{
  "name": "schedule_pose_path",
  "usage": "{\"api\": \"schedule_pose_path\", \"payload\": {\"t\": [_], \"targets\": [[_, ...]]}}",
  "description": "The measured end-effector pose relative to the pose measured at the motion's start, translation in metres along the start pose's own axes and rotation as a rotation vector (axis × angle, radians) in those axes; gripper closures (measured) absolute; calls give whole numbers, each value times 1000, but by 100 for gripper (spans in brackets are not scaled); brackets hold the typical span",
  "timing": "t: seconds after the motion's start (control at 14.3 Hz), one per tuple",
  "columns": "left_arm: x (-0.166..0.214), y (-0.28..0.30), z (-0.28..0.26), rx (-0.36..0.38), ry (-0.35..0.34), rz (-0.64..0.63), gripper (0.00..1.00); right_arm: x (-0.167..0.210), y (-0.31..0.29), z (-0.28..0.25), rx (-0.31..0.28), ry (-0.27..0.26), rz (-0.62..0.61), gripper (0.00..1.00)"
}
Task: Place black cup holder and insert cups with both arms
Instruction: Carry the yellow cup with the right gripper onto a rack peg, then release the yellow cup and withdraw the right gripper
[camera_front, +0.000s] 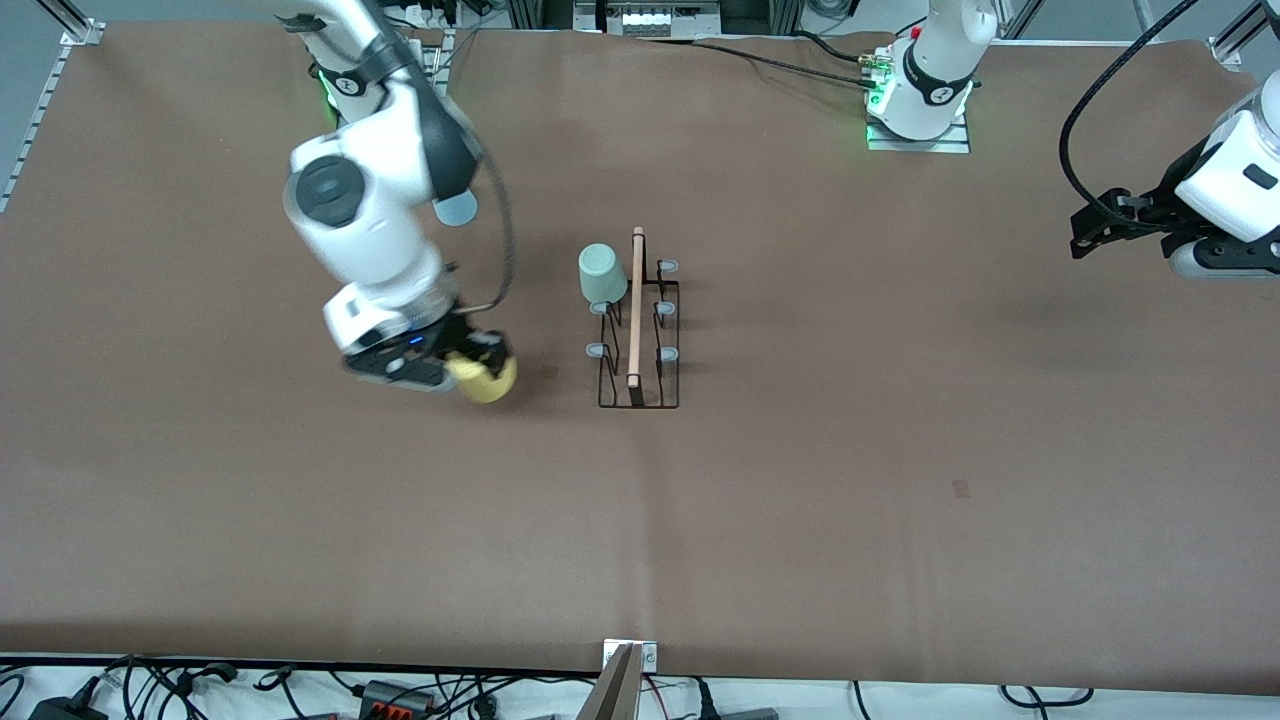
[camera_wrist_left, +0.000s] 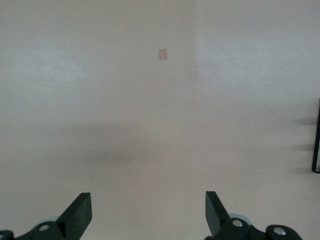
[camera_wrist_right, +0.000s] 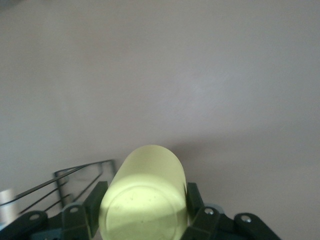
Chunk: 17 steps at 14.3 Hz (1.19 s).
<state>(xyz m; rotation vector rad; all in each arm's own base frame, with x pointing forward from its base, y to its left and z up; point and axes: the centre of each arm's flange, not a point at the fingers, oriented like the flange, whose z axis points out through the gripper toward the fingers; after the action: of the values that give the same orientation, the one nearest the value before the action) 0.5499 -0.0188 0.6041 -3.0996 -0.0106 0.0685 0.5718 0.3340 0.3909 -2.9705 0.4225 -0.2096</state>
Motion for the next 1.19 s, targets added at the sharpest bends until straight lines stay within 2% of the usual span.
{"api": "schedule_pose_path", "payload": {"t": [0.21,0.42,0.63,0.91,0.98,1.12,1.19], "targets": [[0,0,0,0,0,0,0,-40,-46,11,5,-12,93,32],[0,-1,0,0,0,-2,0,-63,-67,26,-6,-21,122,32],[0,-1,0,0,0,-3,0,-71,-74,31,0,-26,115,32],[0,-2,0,0,0,-3,0,-71,-78,42,12,-4,96,31],[0,-2,0,0,0,-3,0,-73,-79,49,11,-7,93,26],[0,-2,0,0,0,-3,0,-79,-82,58,11,-12,86,22],[0,-2,0,0,0,-3,0,-79,-82,58,12,-12,85,13]]}}
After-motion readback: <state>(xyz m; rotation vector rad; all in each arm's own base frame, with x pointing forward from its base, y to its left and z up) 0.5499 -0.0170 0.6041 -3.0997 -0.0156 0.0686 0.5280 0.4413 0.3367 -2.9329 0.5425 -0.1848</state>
